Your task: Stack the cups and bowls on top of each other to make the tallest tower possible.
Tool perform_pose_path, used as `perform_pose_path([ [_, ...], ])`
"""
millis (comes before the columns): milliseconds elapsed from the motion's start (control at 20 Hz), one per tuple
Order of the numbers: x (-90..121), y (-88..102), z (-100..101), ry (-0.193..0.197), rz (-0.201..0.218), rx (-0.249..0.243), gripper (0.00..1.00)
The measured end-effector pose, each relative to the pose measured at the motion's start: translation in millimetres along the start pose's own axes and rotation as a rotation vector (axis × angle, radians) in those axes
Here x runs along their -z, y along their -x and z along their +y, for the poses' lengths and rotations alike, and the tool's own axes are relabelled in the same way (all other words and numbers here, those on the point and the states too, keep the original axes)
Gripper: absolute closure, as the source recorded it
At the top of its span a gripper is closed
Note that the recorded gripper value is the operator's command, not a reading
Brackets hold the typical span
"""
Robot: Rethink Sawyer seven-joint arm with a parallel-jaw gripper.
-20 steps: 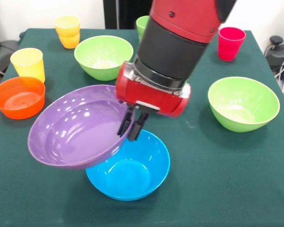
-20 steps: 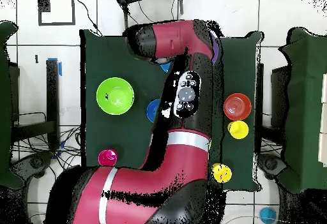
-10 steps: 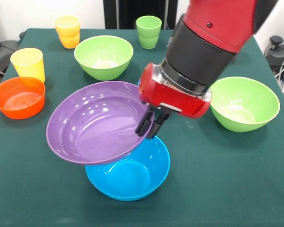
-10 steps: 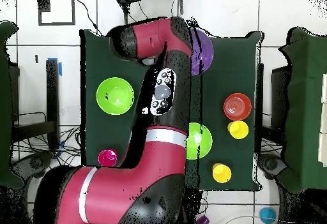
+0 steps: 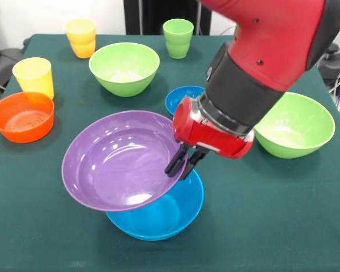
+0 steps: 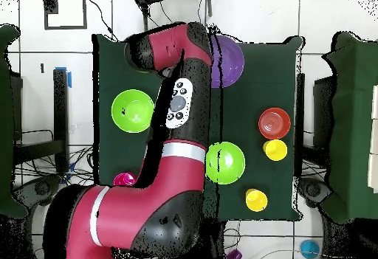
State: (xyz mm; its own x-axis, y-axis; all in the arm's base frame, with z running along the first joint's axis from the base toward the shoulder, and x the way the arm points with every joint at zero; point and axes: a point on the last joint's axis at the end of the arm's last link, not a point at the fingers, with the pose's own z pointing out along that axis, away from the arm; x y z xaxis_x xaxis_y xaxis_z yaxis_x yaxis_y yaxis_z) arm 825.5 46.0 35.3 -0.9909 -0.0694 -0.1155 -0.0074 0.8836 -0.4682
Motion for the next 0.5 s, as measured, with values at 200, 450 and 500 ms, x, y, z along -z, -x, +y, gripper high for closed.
perform_pose_path([
  [200, -16, -7.2, 5, -0.013, 0.016, 0.013, 1.00],
  [450, -39, -16.1, 11, -0.033, 0.035, 0.032, 1.00],
  [500, -42, -17.2, 11, -0.036, 0.037, 0.035, 1.00],
])
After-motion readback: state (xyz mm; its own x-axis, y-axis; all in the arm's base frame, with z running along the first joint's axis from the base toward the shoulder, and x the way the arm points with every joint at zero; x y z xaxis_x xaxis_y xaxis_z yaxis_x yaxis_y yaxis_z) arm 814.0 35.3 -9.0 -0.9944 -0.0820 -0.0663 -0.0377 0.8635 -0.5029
